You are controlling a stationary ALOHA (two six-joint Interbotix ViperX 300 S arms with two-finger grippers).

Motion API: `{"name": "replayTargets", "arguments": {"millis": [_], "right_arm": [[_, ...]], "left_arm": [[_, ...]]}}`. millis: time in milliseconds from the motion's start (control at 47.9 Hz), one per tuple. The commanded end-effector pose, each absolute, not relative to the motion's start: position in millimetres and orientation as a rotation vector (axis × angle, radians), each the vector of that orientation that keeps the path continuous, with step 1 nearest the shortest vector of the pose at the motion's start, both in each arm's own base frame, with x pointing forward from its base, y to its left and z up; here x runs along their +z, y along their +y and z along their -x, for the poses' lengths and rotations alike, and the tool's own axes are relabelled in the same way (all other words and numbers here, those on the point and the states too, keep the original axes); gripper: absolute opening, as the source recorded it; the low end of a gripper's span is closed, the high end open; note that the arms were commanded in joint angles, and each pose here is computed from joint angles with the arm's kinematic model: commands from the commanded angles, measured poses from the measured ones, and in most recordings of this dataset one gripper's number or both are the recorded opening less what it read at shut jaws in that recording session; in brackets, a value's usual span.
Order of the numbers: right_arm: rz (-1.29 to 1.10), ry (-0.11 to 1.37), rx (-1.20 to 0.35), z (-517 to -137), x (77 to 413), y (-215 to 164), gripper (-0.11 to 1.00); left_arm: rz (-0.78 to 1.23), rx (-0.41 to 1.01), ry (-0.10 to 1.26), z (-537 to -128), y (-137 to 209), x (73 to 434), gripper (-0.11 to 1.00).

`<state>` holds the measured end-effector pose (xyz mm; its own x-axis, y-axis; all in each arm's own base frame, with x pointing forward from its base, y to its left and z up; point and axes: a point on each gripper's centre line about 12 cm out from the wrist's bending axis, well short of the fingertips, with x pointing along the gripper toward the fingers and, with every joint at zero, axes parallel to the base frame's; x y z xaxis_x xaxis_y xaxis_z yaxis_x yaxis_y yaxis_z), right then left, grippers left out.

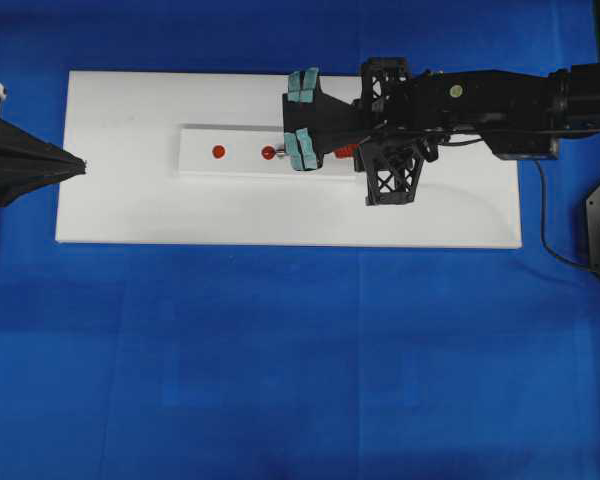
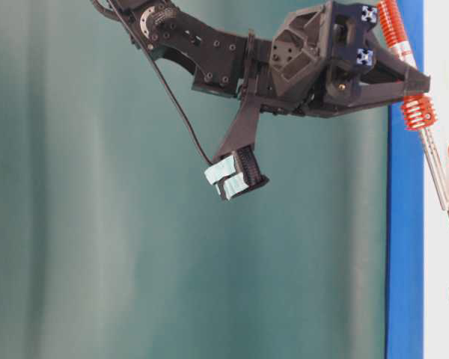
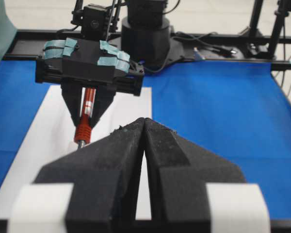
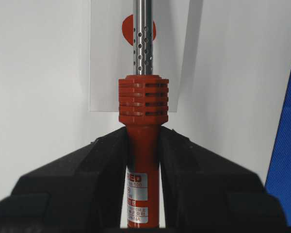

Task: Touch the tip of the soldering iron to the mark.

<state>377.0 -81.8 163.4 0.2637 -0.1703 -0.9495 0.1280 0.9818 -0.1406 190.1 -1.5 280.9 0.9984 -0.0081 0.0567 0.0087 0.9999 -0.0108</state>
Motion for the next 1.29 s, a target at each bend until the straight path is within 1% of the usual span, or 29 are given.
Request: {"name": "replayTargets", "arguments": {"millis": [0, 793, 981, 1273], "right_arm": [[0.039, 1.253, -0.204, -381, 174, -82, 0.06], [0.039, 1.264, -0.205, -381, 176, -82, 0.06], [0.044, 1.244, -0.217, -382, 196, -84, 0.06], [0.059, 1.214, -0.25, -379, 244, -87, 0.06]], "left_arm": [[0.01, -0.009, -0.069, -191, -2, 285, 0.0], [0.008, -0.009, -0.072, -191, -2, 286, 0.0], [0.008, -0.009, -0.071, -191, -2, 285, 0.0], [0.008, -0.009, -0.072, -191, -2, 286, 0.0]]}}
